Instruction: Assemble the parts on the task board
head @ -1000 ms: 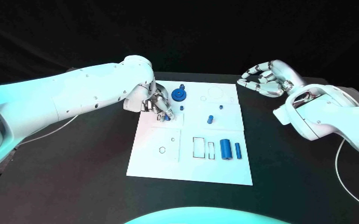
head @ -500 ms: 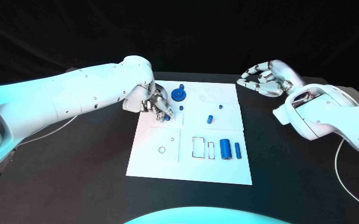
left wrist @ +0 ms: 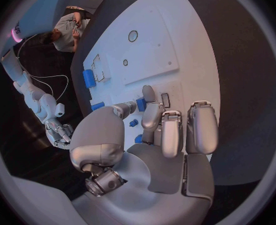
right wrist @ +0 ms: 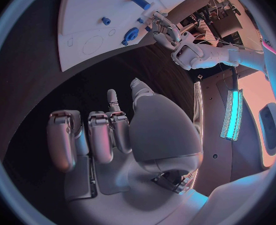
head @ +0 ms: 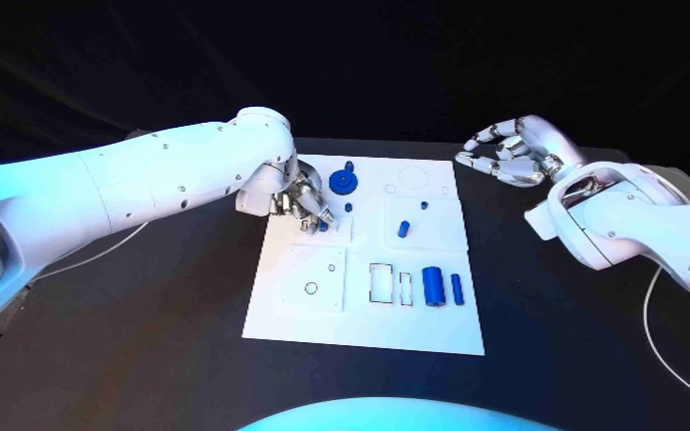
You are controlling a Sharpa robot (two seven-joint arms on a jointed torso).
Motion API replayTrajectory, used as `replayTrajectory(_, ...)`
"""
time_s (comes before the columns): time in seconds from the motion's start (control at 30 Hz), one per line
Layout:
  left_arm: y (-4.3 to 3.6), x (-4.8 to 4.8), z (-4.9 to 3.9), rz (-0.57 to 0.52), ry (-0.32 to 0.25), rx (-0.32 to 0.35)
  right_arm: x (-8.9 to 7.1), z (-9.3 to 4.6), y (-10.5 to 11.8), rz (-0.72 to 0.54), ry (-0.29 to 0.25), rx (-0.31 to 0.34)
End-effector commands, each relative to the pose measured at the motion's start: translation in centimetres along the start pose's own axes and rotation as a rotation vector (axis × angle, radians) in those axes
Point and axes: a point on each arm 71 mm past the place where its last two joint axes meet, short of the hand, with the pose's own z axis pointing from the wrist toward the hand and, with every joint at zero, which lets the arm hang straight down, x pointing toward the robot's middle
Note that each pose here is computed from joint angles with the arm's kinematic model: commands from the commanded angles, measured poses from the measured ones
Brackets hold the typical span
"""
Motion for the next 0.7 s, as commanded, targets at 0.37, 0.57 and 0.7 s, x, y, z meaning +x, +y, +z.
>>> replayTrajectory(0.37, 0.75, -0.25, -0.81, -0.034, -0.077, 0.011, 0.2, -0.1, -0.2, -0.008, 0.012, -0.008)
replayTrajectory(0.57, 0.44, -1.09, -1.99, -0.074, -0.135, 0.051, 0.3, -0.1, -0.4, -0.008, 0.014, -0.004)
replayTrajectory(0.7, 0.48, -1.75, -3.06, -0.108, -0.166, 0.080, 0.4, -0.1, -0.5, -0.008, 0.016, -0.001)
